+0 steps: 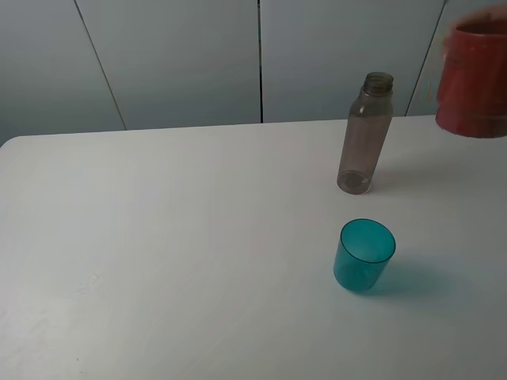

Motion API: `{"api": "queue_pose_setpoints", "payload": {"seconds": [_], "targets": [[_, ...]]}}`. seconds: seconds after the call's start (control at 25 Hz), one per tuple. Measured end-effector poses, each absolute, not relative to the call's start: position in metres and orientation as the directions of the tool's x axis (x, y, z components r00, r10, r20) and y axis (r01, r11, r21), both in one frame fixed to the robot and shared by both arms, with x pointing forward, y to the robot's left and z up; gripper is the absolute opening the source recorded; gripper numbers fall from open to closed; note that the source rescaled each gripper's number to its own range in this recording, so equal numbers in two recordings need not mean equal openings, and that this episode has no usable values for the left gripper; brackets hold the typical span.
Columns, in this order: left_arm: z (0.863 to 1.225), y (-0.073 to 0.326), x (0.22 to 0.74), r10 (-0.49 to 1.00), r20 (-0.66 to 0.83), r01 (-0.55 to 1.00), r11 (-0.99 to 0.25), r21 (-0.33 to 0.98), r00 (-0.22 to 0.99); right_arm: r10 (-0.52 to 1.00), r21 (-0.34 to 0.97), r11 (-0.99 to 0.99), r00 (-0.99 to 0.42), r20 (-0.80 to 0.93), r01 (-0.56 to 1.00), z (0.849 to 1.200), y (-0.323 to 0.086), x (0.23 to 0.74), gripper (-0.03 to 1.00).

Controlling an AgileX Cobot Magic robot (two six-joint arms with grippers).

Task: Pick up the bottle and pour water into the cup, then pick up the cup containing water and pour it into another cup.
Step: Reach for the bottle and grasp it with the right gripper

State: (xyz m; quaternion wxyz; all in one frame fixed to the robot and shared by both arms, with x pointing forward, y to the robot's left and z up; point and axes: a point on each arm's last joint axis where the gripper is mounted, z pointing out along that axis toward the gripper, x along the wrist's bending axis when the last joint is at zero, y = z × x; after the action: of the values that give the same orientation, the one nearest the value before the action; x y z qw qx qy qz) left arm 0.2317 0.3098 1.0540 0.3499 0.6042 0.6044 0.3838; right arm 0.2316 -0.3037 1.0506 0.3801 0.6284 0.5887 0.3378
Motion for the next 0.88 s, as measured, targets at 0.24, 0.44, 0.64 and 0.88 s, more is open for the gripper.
{"api": "queue_pose_setpoints", "payload": {"seconds": [0.24, 0.44, 0.64, 0.88], "targets": [[1.054, 0.3098, 0.2317, 0.999, 0.041, 0.462, -0.025, 0.887, -0.025, 0.997, 0.875, -0.018, 0.079, -0.023, 0.483, 1.0506, -0.3037, 0.2316, 0.99], [1.054, 0.3098, 0.2317, 0.999, 0.041, 0.462, -0.025, 0.887, -0.025, 0.997, 0.875, -0.018, 0.079, -0.023, 0.483, 1.0506, -0.3037, 0.2316, 0.99], [1.054, 0.3098, 0.2317, 0.999, 0.041, 0.462, -0.025, 0.887, -0.025, 0.997, 0.875, -0.018, 0.079, -0.023, 0.483, 1.0506, -0.3037, 0.2316, 0.99], [1.054, 0.3098, 0.2317, 0.999, 0.041, 0.462, -0.025, 0.887, -0.025, 0.997, 0.875, -0.018, 0.079, -0.023, 0.483, 1.0506, -0.3037, 0.2316, 0.99]]}}
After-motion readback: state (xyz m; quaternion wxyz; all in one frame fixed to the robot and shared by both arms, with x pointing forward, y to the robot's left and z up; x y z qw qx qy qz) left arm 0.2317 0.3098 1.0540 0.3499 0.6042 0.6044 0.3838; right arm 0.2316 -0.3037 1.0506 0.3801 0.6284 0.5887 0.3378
